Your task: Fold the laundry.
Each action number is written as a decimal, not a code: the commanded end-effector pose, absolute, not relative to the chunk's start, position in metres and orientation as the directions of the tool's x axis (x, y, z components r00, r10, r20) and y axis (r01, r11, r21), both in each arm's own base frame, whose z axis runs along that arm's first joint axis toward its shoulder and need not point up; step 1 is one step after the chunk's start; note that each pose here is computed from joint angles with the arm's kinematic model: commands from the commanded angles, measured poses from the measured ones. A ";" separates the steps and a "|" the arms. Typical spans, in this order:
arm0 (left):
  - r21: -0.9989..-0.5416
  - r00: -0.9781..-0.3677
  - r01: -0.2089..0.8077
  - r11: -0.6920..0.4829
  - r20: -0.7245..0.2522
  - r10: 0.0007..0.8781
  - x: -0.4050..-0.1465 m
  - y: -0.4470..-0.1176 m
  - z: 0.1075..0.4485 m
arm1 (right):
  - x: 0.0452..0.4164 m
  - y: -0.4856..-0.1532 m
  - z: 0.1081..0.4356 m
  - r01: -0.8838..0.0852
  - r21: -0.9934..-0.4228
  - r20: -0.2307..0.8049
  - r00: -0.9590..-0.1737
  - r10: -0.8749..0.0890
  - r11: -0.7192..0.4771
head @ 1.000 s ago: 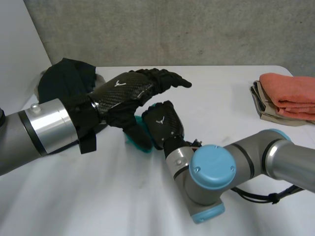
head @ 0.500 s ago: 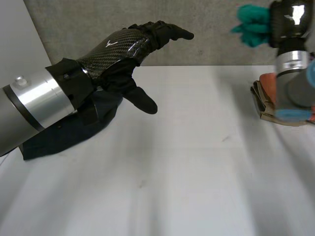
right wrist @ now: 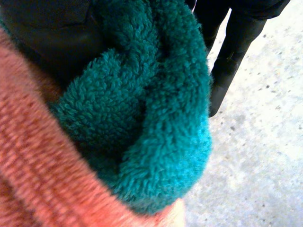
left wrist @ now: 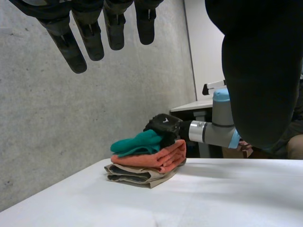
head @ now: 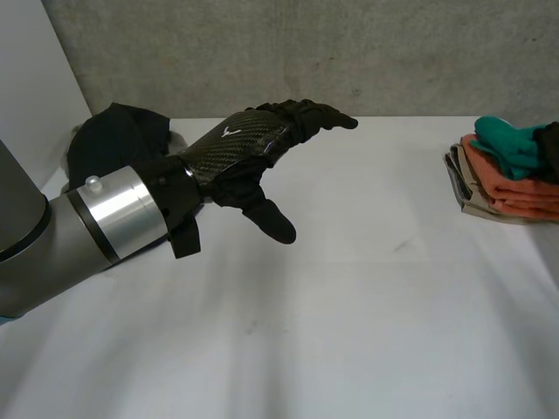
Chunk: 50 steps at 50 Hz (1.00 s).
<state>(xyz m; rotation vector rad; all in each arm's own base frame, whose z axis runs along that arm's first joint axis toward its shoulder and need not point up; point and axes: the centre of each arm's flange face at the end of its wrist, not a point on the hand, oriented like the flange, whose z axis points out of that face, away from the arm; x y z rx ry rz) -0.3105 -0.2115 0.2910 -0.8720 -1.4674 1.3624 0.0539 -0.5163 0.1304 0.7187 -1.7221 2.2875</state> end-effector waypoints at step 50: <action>-0.930 -0.897 0.367 -0.026 -0.362 0.253 -0.143 -0.433 0.248 | 0.245 -0.308 0.217 -0.293 -0.920 0.389 -0.770 -0.506 -0.261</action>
